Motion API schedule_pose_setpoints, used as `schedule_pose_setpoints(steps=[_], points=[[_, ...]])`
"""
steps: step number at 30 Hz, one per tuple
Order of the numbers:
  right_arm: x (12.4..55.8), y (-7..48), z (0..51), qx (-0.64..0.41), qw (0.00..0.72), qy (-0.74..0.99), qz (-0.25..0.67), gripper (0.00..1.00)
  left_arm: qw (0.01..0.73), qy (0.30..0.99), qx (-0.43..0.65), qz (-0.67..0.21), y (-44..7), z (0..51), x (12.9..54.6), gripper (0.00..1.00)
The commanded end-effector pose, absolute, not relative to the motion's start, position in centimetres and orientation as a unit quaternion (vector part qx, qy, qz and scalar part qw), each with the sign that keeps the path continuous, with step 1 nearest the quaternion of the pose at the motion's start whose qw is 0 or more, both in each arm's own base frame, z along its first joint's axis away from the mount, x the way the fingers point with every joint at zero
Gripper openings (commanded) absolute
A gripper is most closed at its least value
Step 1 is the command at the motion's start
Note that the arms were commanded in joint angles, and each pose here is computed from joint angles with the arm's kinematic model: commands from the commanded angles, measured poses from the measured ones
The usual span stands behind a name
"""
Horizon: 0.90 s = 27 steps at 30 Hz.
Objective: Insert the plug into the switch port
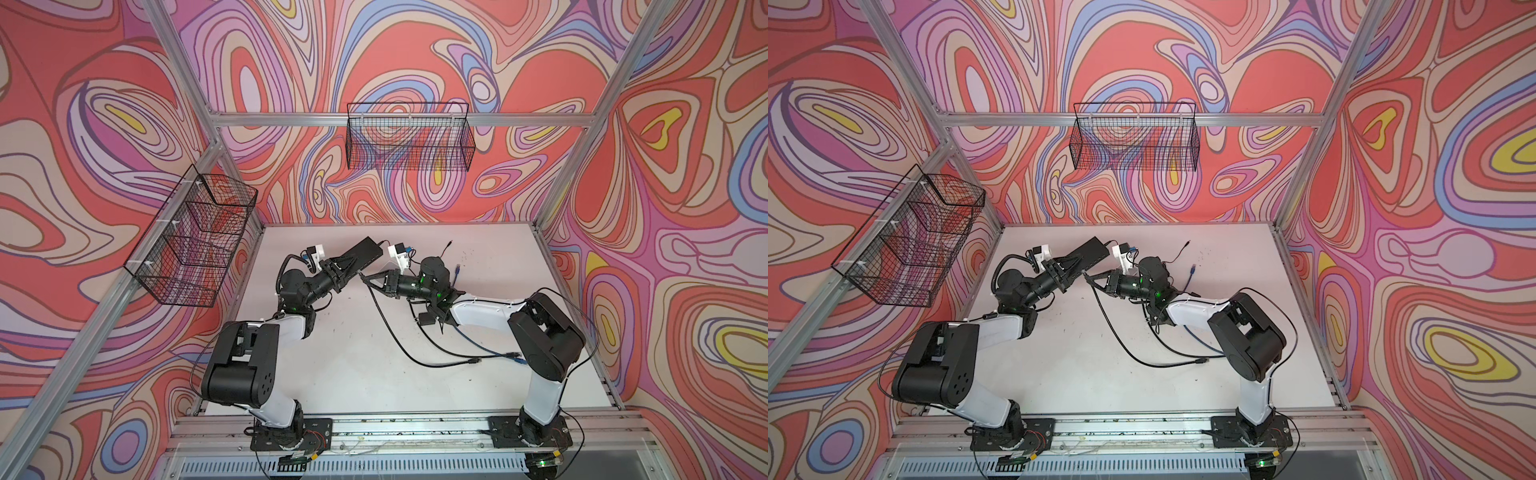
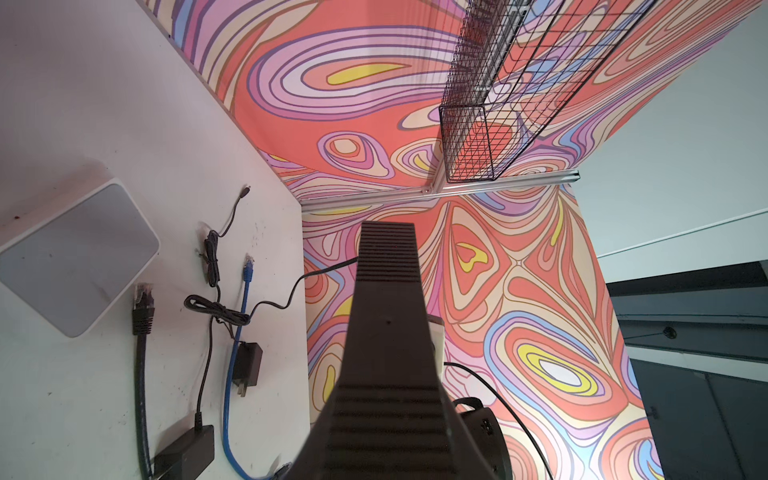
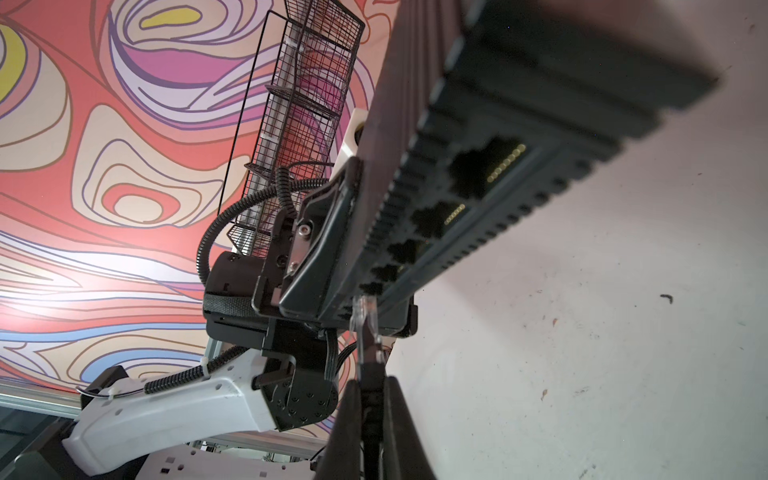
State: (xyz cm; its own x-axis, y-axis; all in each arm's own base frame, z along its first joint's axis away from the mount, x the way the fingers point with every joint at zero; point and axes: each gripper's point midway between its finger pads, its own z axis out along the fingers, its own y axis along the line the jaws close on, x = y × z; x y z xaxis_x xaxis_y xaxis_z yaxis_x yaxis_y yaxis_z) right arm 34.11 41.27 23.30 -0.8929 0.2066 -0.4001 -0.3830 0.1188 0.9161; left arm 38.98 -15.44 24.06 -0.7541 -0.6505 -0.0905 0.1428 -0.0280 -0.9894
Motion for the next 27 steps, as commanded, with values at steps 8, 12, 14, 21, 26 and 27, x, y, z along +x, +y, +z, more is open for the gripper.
schedule_pose_setpoints(steps=[8, 12, 14, 21, 26, 27], points=[[37.0, 40.6, 24.9, -0.009, 0.240, 0.706, 0.666, 0.00, 0.277, 0.630, -0.112, -0.717, -17.3, 26.3, 35.9, 0.05], [37.4, 40.6, 24.9, -0.016, 0.248, 0.708, 0.661, 0.00, 0.271, 0.632, -0.111, -0.718, -17.3, 26.2, 35.7, 0.05], [37.6, 40.7, 25.2, -0.027, 0.260, 0.706, 0.658, 0.00, 0.269, 0.633, -0.109, -0.718, -17.4, 26.3, 35.7, 0.05], [38.0, 41.7, 27.4, -0.080, 0.294, 0.710, 0.635, 0.00, 0.244, 0.652, -0.114, -0.709, -18.0, 25.0, 34.9, 0.05], [38.6, 42.5, 27.8, -0.092, 0.302, 0.712, 0.627, 0.00, 0.229, 0.663, -0.097, -0.706, -19.1, 24.9, 33.9, 0.05], [38.7, 42.7, 27.9, -0.096, 0.305, 0.716, 0.621, 0.00, 0.227, 0.666, -0.093, -0.705, -19.4, 25.0, 33.8, 0.05]])
